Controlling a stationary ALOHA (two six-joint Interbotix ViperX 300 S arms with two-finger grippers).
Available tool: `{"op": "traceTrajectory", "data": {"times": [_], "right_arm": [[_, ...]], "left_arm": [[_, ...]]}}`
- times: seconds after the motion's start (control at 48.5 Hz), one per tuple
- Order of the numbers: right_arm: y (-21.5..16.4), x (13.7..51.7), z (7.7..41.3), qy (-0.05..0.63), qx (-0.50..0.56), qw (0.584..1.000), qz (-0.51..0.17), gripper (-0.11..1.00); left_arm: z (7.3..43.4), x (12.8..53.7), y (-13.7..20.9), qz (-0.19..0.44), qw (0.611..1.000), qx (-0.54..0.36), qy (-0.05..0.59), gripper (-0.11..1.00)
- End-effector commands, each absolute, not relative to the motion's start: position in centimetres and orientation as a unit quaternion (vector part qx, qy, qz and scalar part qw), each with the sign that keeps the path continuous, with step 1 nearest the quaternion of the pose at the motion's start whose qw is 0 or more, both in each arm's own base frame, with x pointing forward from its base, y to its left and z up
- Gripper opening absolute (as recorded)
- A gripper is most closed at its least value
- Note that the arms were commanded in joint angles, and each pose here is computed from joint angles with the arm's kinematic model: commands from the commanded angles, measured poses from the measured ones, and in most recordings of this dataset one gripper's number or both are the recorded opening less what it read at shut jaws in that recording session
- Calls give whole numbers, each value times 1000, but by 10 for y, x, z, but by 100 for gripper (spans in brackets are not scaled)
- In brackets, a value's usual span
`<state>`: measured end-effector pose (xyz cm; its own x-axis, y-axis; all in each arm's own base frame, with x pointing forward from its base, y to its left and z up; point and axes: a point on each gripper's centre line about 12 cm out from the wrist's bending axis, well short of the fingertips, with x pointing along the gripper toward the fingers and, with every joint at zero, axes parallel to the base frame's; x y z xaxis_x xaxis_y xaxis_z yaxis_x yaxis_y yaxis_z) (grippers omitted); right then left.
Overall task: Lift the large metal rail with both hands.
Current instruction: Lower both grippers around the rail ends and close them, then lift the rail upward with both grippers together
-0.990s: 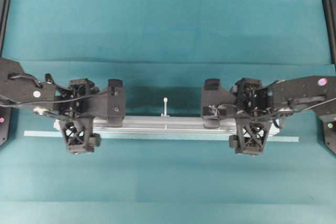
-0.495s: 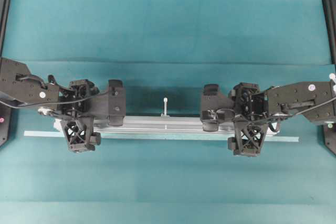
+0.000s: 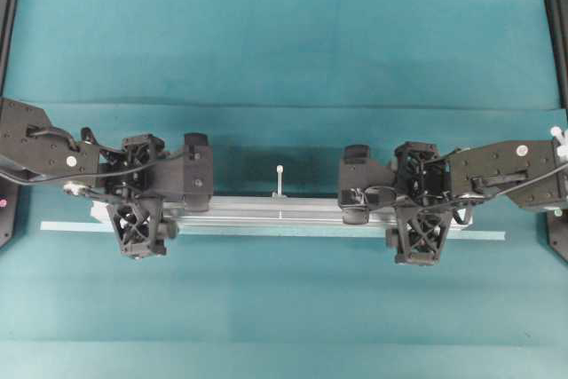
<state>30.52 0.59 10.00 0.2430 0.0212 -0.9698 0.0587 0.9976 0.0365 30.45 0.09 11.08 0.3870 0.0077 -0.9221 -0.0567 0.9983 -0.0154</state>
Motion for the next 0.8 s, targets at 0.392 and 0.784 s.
{"op": "traceTrajectory", "data": {"times": [0.392,0.784], "right_arm": [[8,309,100,612,41,790,-13,38],[7,318,138,590,49,805,-13,38]], "left_arm": [[115,307,-4,12,838,-18,546,36],[147,306,-3,16,844,-21,535,36]]}}
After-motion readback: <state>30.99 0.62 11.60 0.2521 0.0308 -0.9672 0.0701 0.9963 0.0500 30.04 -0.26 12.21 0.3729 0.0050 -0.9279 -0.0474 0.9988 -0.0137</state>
